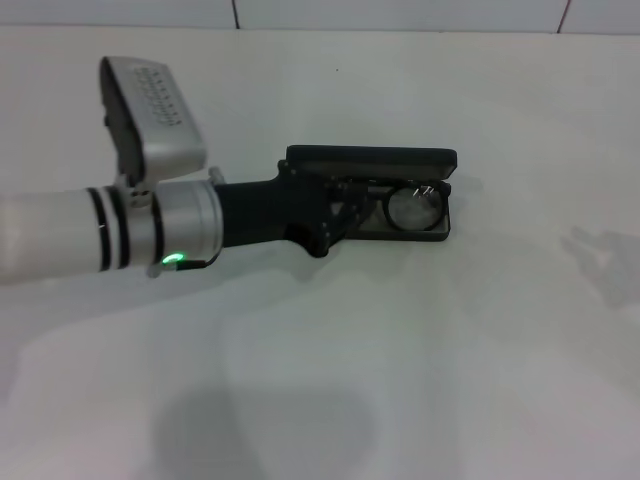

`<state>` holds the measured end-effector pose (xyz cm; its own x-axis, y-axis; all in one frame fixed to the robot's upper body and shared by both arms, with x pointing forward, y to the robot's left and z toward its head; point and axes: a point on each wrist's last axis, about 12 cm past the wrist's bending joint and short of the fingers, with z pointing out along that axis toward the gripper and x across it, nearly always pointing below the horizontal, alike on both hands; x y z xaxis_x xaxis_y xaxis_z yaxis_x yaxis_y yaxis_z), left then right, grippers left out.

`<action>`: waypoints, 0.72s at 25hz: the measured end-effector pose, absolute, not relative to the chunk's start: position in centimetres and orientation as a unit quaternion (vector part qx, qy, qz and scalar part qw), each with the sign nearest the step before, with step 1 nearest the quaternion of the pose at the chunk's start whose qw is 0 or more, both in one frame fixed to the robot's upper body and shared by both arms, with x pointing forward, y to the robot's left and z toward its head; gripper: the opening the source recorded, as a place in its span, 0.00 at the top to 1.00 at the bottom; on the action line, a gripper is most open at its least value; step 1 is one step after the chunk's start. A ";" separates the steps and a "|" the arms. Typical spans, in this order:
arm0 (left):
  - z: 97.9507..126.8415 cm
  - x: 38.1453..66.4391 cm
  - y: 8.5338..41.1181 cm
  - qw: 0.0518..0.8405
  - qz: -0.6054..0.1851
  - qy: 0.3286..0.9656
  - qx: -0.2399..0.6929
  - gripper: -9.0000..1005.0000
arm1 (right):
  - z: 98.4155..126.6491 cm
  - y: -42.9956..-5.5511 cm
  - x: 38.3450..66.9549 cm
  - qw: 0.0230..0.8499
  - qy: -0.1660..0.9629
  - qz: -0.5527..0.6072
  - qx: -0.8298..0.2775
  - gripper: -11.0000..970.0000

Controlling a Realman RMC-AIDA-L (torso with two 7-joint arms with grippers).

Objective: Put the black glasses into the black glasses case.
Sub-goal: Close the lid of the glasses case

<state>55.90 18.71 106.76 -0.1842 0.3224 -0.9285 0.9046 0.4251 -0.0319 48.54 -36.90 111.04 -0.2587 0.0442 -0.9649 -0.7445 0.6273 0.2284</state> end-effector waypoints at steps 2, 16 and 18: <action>106.5 56.5 18.1 0.463 -0.304 0.709 0.437 0.82 | 111.0 -36.8 48.6 0.556 0.710 0.355 -0.246 0.83; 106.0 57.8 16.6 0.457 -0.263 0.725 0.443 0.82 | 109.7 -36.9 47.9 0.560 0.713 0.350 -0.236 0.83; 105.9 57.9 16.3 0.456 -0.255 0.726 0.447 0.82 | 109.7 -36.9 47.9 0.560 0.713 0.350 -0.237 0.83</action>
